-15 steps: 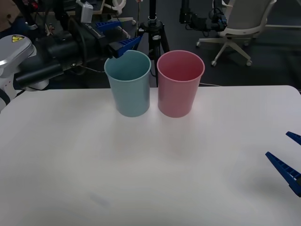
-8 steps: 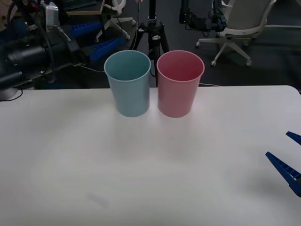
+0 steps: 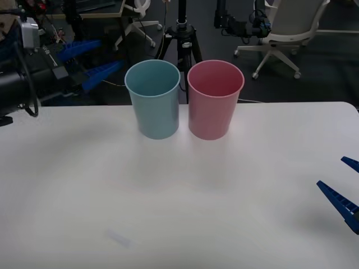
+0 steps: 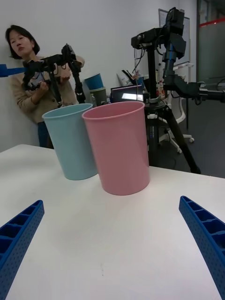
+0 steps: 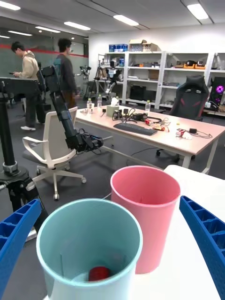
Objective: Grasp the object on the table and drop it into the matching bin: aluminum can to the light blue bin, PET bottle to the pink bin.
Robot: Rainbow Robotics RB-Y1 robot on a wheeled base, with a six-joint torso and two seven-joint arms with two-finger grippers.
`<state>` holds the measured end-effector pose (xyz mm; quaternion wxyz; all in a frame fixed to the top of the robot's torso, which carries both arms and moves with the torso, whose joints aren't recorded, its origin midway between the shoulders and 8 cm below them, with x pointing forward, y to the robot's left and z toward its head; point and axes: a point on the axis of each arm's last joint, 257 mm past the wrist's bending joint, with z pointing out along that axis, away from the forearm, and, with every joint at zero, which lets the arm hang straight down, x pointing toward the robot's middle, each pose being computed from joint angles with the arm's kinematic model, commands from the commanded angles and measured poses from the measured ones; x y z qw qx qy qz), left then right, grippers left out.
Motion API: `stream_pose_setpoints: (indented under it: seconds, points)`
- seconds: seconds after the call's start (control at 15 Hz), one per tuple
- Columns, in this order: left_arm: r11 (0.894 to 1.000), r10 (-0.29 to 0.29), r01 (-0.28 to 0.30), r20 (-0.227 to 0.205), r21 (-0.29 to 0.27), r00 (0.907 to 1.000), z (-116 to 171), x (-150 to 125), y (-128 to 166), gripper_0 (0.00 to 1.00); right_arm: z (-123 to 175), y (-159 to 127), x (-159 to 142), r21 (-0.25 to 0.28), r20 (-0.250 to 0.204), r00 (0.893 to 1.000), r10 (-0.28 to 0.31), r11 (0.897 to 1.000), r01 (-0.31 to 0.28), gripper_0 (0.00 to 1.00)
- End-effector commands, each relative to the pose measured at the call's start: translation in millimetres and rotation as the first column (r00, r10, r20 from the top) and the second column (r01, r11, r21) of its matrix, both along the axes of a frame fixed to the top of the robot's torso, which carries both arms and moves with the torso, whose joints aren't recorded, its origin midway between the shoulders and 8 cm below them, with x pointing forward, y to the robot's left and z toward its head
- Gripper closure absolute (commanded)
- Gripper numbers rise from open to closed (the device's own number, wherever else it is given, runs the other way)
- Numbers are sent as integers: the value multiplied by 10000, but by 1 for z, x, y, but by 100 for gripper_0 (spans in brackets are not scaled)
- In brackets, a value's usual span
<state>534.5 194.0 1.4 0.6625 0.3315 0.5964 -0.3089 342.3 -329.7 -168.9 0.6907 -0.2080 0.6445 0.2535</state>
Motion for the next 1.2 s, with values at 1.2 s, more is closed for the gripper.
stream_pose_setpoints:
  seconds: [1.2]
  points:
    - [9589,2818,-2787,-641,531,9573,-154,-144,142,0,0,0,0,0,-1,10000,0,10000,0,0]
